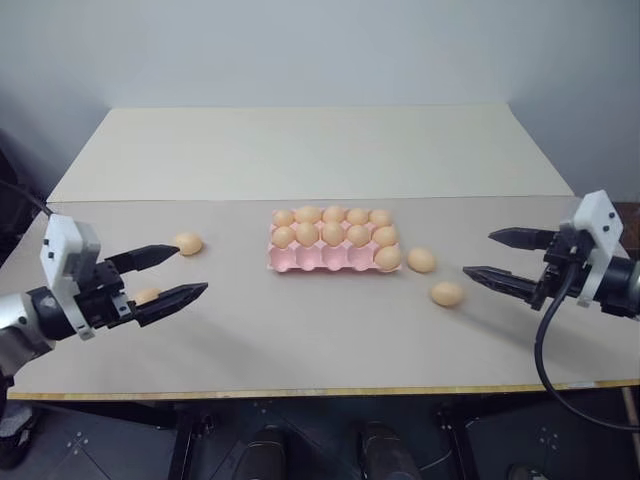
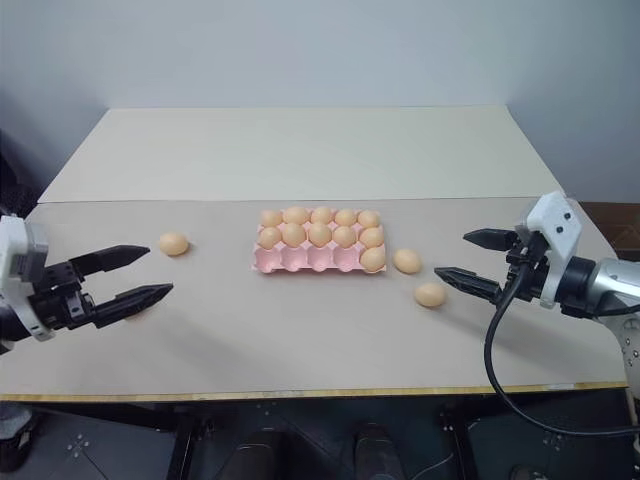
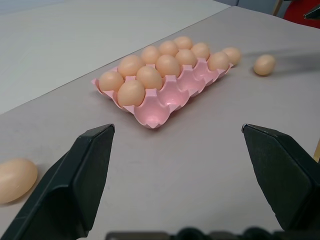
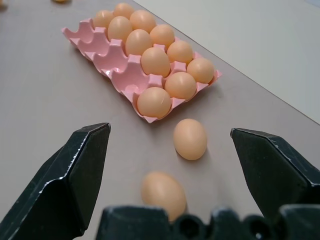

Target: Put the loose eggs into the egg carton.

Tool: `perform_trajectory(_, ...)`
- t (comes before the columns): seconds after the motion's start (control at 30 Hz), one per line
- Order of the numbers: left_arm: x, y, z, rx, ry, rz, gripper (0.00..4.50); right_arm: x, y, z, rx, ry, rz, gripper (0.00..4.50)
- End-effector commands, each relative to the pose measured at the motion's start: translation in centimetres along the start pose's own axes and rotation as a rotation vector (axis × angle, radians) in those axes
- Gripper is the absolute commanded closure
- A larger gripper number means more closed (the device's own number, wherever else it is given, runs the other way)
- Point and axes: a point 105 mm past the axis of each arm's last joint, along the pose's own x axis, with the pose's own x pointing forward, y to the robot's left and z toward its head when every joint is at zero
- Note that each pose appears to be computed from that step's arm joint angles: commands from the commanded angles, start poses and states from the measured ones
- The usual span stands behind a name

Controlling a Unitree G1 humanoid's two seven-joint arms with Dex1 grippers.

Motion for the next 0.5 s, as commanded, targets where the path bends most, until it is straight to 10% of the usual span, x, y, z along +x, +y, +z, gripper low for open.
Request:
perform_trajectory(0.03, -0.1, 0.3, 0.6, 0.06, -0.004, 0.031, 0.05, -0.5, -0.2, 1.3, -0.039, -0.03, -0.021, 0.0)
perform_trajectory(0.5, -0.4, -0.8, 2.0, 0.044, -0.005, -0.085, 0.05, 1.4, 0.8, -2.2, -0.225, 0.147, 0.072, 0.0)
